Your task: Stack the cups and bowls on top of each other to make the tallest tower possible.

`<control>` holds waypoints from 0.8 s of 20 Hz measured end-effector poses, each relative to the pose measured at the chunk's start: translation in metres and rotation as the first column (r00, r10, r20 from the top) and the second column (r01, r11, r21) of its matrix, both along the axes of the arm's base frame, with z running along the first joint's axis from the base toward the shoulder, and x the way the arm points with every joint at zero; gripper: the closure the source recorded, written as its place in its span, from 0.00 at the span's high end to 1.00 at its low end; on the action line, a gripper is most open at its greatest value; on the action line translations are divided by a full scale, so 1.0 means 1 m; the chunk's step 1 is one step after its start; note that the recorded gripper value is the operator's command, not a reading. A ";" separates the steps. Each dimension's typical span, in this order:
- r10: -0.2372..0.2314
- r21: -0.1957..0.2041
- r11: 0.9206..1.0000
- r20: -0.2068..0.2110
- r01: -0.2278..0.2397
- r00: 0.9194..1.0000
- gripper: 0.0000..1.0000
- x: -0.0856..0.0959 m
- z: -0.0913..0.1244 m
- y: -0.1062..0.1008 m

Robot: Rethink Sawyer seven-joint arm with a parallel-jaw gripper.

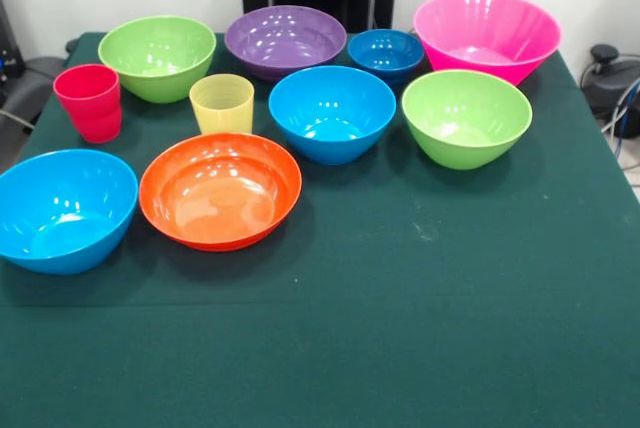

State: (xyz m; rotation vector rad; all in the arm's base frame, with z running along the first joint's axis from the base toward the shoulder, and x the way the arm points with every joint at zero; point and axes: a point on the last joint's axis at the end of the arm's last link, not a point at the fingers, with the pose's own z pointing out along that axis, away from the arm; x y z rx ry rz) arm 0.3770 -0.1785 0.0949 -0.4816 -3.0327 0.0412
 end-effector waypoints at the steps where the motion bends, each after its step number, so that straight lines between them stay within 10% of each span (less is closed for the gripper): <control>1: -0.007 -0.002 1.000 0.007 0.007 1.000 1.00 -0.002 0.002 -0.006; 16: -0.012 -0.038 0.999 0.038 0.014 0.999 1.00 -0.011 0.010 -0.031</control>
